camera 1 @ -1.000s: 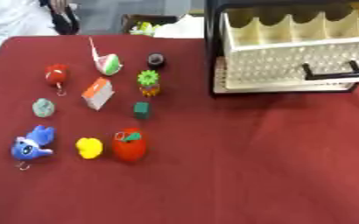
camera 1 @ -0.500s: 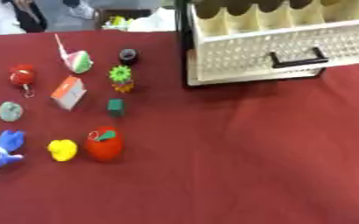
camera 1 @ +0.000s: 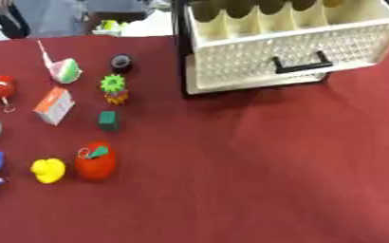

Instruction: Pick up objects from table and place into drawer.

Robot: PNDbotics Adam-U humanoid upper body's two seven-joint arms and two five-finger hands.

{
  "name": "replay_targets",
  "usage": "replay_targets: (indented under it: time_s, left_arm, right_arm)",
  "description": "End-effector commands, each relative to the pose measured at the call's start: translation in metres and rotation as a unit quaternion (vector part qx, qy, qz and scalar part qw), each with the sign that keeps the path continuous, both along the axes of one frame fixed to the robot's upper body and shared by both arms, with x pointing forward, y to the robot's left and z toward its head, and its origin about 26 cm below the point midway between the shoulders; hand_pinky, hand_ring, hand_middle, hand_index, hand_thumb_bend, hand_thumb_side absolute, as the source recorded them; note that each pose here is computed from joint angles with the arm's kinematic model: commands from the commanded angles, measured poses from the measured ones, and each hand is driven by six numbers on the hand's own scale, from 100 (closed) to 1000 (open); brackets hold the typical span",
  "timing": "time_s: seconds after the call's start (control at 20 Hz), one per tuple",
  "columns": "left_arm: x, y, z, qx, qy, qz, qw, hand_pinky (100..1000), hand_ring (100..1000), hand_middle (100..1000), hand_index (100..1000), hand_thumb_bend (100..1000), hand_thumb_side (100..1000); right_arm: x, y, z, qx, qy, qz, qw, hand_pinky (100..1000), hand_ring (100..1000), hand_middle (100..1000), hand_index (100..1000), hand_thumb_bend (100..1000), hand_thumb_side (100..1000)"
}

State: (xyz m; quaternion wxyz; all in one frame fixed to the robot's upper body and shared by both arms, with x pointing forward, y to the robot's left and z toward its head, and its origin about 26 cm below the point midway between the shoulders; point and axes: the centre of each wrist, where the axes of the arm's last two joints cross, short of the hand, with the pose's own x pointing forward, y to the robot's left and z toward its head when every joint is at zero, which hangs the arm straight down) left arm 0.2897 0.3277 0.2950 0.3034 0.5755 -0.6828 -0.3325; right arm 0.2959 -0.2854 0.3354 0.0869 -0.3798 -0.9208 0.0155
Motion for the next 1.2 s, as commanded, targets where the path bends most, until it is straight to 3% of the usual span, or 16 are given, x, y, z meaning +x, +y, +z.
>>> replay_targets:
  time_s: [0.05, 0.35, 0.6, 0.95, 1.2]
  left_arm:
    - [-0.005, 0.001, 0.012, 0.060, 0.036, 0.019, 0.997, 860, 871, 850, 1000, 100, 950]
    - [-0.006, 0.001, 0.012, 0.094, 0.092, 0.048, 0.990, 913, 903, 873, 1000, 160, 992]
    - [-0.003, 0.003, 0.007, 0.101, 0.147, 0.076, 0.981, 925, 900, 859, 968, 336, 1000]
    - [0.007, 0.011, 0.002, 0.132, 0.226, 0.106, 0.959, 936, 906, 875, 1000, 410, 1000]
    - [0.015, 0.009, 0.005, 0.142, 0.244, 0.103, 0.954, 958, 930, 914, 1000, 415, 1000]
  right_arm:
    - [-0.003, -0.002, 0.007, 0.001, -0.012, -0.003, 1.000, 551, 623, 600, 765, 100, 528]
    - [-0.003, -0.002, 0.006, 0.003, -0.010, -0.005, 1.000, 540, 617, 598, 764, 100, 520]
    - [-0.003, -0.002, 0.005, 0.006, -0.007, -0.006, 1.000, 536, 614, 597, 763, 100, 515]
    - [-0.002, -0.002, 0.004, 0.008, -0.006, -0.006, 1.000, 533, 611, 596, 761, 100, 508]
    - [-0.002, -0.001, 0.004, 0.010, -0.004, -0.003, 1.000, 532, 609, 596, 759, 100, 503]
